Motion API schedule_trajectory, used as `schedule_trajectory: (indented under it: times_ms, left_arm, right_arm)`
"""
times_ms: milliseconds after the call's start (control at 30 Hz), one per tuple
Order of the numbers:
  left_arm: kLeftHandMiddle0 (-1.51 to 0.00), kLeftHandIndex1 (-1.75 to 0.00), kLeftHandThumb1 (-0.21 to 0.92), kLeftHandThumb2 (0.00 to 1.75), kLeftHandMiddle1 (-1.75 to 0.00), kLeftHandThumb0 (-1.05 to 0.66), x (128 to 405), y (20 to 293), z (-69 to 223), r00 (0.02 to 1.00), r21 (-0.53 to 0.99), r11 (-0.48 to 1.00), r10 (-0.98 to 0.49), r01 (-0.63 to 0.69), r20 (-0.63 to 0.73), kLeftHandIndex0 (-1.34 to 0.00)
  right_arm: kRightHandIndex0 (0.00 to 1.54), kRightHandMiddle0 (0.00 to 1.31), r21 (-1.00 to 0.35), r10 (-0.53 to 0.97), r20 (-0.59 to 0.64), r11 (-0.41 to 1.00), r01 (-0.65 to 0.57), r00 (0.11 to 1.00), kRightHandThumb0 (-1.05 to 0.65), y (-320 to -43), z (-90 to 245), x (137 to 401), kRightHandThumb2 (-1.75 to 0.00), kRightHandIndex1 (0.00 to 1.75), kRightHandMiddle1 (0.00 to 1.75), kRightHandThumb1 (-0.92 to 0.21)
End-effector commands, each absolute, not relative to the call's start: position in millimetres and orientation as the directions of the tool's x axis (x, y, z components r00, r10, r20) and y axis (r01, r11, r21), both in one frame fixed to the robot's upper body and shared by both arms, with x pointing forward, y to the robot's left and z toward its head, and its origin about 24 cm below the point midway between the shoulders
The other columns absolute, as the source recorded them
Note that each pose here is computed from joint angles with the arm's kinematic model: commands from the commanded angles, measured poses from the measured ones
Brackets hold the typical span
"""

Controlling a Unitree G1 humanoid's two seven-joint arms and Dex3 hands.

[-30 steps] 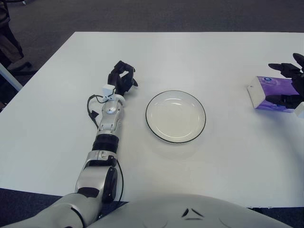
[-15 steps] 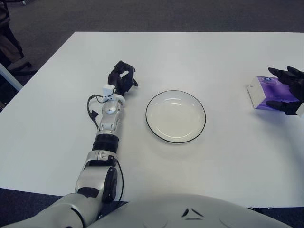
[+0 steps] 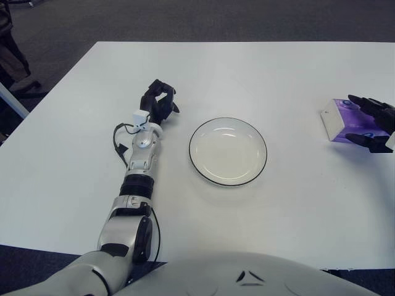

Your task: Put the tissue paper into the plate.

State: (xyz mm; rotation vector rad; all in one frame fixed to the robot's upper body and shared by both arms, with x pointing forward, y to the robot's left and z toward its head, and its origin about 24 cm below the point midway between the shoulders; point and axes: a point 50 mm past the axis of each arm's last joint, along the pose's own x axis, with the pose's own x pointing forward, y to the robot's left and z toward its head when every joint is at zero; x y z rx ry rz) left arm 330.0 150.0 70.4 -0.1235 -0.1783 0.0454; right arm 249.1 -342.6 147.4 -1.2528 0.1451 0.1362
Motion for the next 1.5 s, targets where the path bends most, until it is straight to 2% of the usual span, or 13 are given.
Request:
schedule_trajectory:
  times_ms: [0, 533, 967, 1100, 1200, 1267, 1333, 1367, 1467]
  left_arm:
    - [-0.94, -1.75, 0.92, 0.40, -1.75, -0.28, 313.1, 149.0, 34.8, 0.996, -0.149, 0.987, 0.065, -0.057, 0.052, -0.62]
    - [-0.94, -1.75, 0.92, 0.40, -1.75, -0.28, 312.0, 150.2, 34.1, 0.995, -0.160, 0.985, 0.073, -0.062, 0.062, -0.63]
    - [-0.94, -1.75, 0.92, 0.38, -1.75, -0.28, 311.3, 150.2, 33.6, 0.995, -0.160, 0.985, 0.078, -0.066, 0.067, -0.65]
    - [-0.94, -1.75, 0.92, 0.38, -1.75, -0.28, 311.2, 150.0, 33.5, 0.994, -0.160, 0.985, 0.080, -0.068, 0.069, -0.65]
    - [-0.94, -1.75, 0.92, 0.38, -1.75, -0.28, 311.2, 149.7, 33.5, 0.994, -0.159, 0.985, 0.082, -0.070, 0.070, -0.65]
    - [-0.94, -1.75, 0.92, 0.38, -1.75, -0.28, 311.4, 149.4, 33.6, 0.994, -0.159, 0.985, 0.082, -0.070, 0.071, -0.65]
    - [-0.94, -1.75, 0.92, 0.37, -1.75, -0.28, 311.6, 149.2, 33.5, 0.994, -0.159, 0.985, 0.083, -0.071, 0.071, -0.66]
    - [-0.94, -1.75, 0.92, 0.37, -1.75, -0.28, 311.6, 149.2, 33.5, 0.994, -0.159, 0.985, 0.083, -0.071, 0.071, -0.66]
    - [-0.94, -1.75, 0.92, 0.37, -1.75, -0.28, 311.8, 149.2, 33.3, 0.994, -0.159, 0.985, 0.083, -0.071, 0.072, -0.66]
  right_arm:
    - [0.00, 0.00, -0.920, 0.003, -0.232, 0.325, -0.220, 0.973, -1.05, -343.8, 138.8, 255.3, -0.58, 0.00, 0.00, -0.92]
    - [0.00, 0.00, -0.918, -0.054, -0.256, 0.327, -0.225, 0.965, -1.05, -352.4, 113.9, 273.9, -0.50, 0.00, 0.00, -0.92]
    - [0.00, 0.00, -0.959, -0.102, -0.153, 0.254, -0.123, 0.983, -1.04, -353.8, 91.3, 286.0, -0.46, 0.00, 0.00, -0.92]
    - [0.02, 0.08, -0.990, -0.092, -0.057, 0.134, -0.044, 0.994, -0.88, -353.3, 89.3, 286.4, -0.31, 0.01, 0.03, -0.92]
    - [0.20, 0.30, -0.996, -0.093, 0.011, 0.084, 0.019, 0.996, -0.64, -353.0, 86.9, 286.6, -0.19, 0.02, 0.10, -0.92]
    - [0.42, 0.50, -0.996, -0.095, 0.052, 0.068, 0.059, 0.994, -0.43, -352.8, 85.4, 286.5, -0.11, 0.05, 0.15, -0.92]
    - [0.54, 0.59, -0.994, -0.096, 0.078, 0.065, 0.084, 0.992, -0.32, -353.0, 84.5, 286.5, -0.07, 0.07, 0.19, -0.92]
    - [0.50, 0.58, -0.993, -0.097, 0.089, 0.067, 0.096, 0.991, -0.21, -353.3, 84.1, 286.3, -0.12, 0.54, 0.58, -0.92]
    - [0.40, 0.56, -0.990, -0.098, 0.110, 0.072, 0.117, 0.989, -0.07, -354.8, 82.8, 285.5, -0.21, 1.19, 1.05, -0.92]
